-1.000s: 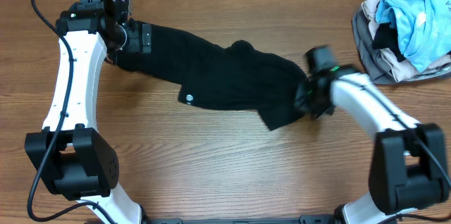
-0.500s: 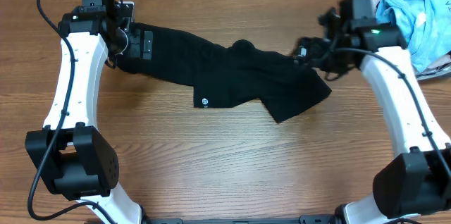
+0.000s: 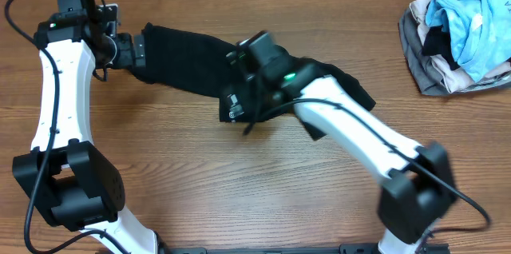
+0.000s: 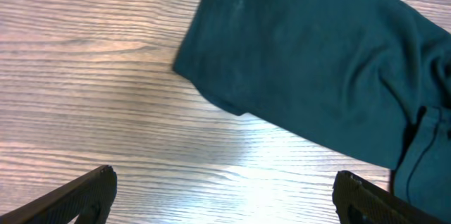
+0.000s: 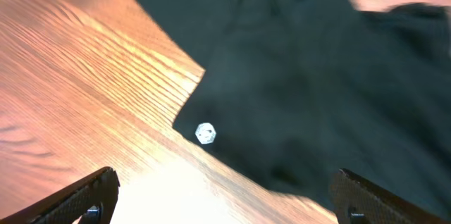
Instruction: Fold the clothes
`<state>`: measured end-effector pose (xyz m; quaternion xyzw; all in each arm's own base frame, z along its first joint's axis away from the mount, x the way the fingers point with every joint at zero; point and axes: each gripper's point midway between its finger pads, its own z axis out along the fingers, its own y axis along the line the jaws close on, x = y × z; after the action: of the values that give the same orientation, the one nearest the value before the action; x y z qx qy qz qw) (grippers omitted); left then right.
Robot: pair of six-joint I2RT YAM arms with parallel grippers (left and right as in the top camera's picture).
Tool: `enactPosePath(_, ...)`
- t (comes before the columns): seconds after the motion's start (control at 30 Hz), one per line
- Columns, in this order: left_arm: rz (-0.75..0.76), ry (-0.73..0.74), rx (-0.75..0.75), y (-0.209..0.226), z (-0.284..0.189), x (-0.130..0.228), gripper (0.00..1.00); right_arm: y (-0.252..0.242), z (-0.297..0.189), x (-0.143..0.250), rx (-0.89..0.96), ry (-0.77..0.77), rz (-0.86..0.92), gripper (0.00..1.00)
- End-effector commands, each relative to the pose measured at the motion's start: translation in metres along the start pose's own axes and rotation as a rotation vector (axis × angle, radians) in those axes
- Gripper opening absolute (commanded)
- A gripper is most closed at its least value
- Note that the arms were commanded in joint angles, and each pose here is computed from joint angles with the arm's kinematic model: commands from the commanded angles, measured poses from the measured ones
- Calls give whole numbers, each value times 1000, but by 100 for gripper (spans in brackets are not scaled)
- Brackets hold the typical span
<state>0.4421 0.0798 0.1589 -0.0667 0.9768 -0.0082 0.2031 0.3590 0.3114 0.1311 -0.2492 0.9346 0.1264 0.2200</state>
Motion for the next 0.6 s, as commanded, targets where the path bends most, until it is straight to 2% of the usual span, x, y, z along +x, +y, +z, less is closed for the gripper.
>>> enactPosePath(0.0,-17,15,0,1,6,3,100,-1,34,5,111,19,-56,98)
enactPosePath(0.2,-16,17,1,0,6,4,100,4,88,29,147,92,-131,95)
enactPosePath(0.37,-16,20,1,0,6,5,100,-2,99,36,175,120,-185,81)
enactPosePath(0.57,-16,20,1,0,6,5,100,-5,113,58,179,201,-218,78)
